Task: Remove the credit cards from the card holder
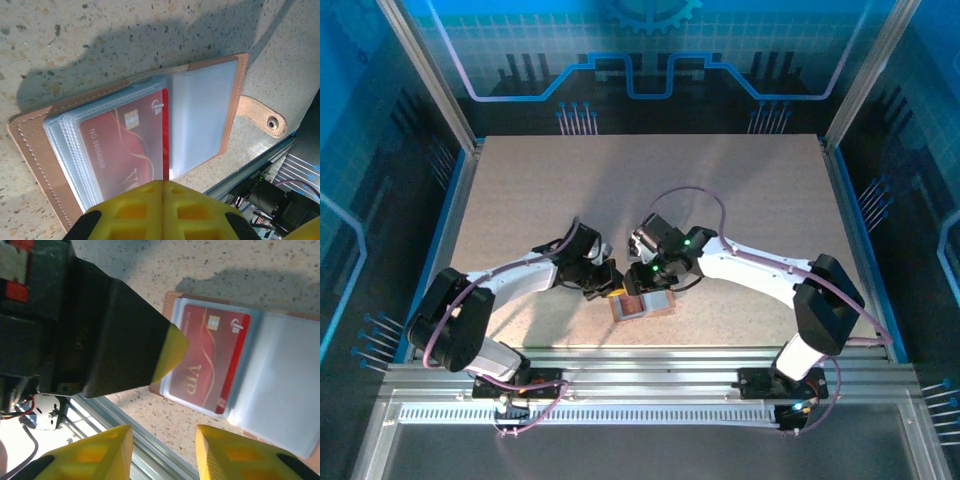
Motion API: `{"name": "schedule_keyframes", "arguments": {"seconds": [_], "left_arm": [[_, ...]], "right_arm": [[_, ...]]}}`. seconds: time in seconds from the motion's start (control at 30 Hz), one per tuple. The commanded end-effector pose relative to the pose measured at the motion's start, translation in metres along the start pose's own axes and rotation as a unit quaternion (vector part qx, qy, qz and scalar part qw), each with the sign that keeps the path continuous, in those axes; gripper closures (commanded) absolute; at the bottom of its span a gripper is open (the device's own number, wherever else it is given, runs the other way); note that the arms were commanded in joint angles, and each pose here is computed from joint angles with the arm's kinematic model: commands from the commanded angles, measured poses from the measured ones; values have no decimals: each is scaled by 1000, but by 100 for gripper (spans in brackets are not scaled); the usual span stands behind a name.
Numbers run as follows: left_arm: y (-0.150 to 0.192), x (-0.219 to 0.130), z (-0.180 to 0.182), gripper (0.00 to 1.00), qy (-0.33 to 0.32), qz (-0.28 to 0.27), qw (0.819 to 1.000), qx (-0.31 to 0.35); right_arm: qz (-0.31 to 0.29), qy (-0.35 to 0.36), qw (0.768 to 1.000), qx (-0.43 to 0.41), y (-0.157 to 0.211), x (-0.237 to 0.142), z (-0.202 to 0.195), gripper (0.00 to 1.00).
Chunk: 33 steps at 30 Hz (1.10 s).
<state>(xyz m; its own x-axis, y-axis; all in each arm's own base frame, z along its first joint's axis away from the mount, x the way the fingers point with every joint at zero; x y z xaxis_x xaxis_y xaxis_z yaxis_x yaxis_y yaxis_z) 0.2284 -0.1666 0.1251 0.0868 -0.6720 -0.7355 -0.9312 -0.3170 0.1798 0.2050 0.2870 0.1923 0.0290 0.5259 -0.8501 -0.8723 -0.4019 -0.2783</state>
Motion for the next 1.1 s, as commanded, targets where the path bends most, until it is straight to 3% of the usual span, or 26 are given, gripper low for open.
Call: {"name": "schedule_keyframes", "arguments": {"seconds": [0.0,0.5,0.73,1.07], "left_arm": [[4,2,6,95,-10,6,1000,5],[6,4,13,96,-25,5,1000,2],[8,13,11,97,-20,15,1000,8],[9,15,19,97,-62,18,998,6]], "right_arm": [[-2,-32,999,4,-10,4,6,65],[20,-42,998,35,-12,34,-20,81],[26,-86,993,71,-8,48,-40,82],[36,-84,992,87,-8,61,-58,82]]}}
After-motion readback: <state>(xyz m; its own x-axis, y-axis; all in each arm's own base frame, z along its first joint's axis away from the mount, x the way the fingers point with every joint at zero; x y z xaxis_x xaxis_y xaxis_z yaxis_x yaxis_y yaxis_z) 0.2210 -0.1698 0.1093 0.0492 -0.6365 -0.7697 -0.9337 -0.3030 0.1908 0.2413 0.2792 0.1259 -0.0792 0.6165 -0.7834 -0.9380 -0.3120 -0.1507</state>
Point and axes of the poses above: each hand's point on the last joint's axis, 136 mm out from that joint toward the fingers, its own x axis out along the fingers, its own z axis along the line the jaws close on, y = z × x, the point moved 9 cm from there along -x, back along the fingers, and after that the axes turned 8 degrees about -x, right-handed, at the moved point
